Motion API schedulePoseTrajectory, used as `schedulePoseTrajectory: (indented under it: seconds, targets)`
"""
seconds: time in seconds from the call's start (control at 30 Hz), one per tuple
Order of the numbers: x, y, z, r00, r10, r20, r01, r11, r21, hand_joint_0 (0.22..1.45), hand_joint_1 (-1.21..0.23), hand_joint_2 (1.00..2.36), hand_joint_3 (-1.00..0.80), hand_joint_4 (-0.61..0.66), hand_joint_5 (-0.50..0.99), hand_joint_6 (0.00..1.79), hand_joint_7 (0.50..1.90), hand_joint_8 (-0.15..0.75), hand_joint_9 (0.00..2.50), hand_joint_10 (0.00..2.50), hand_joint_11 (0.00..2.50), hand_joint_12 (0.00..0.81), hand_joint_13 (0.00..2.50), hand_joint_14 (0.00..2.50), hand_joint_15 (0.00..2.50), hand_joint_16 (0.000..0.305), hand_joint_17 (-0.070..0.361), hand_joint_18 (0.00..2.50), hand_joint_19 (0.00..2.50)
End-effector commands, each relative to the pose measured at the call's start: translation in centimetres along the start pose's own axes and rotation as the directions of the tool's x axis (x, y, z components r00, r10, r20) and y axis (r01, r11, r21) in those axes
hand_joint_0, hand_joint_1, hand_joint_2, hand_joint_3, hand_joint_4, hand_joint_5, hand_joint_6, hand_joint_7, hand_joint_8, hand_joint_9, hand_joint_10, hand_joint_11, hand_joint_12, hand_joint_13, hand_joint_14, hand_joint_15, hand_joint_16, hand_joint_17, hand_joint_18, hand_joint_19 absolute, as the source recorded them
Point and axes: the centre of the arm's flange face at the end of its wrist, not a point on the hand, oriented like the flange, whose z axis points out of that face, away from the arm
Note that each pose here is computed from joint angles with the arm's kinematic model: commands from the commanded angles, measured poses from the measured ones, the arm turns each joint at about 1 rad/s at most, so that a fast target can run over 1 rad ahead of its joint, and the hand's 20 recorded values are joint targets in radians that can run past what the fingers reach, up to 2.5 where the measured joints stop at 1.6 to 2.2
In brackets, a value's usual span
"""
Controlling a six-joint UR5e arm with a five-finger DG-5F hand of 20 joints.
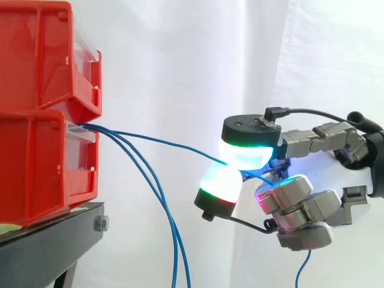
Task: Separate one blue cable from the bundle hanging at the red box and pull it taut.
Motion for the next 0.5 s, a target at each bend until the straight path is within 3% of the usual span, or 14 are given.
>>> schedulePoseTrajectory:
  seconds: [0.0, 0.47]
  targets:
    - [0.0, 0.0, 0.0, 1.0, 0.0, 0.0, 0.0, 1.0, 0.0, 0.63, -0.77, 1.0, -0.02, 0.0, -0.12, 0.92, 1.16, 0.446, 1.15, 0.53, 1.21, 0.478, 1.37, 0.56, 1.3, 0.065, 0.147, 1.33, 1.06]
    - [0.0, 0.03, 0.03, 1.0, 0.001, 0.0, -0.001, 1.0, -0.003, 0.63, -0.77, 1.0, -0.02, 0.0, -0.12, 0.92, 1.16, 0.449, 1.16, 0.52, 1.22, 0.47, 1.37, 0.54, 1.31, 0.066, 0.148, 1.34, 1.06]
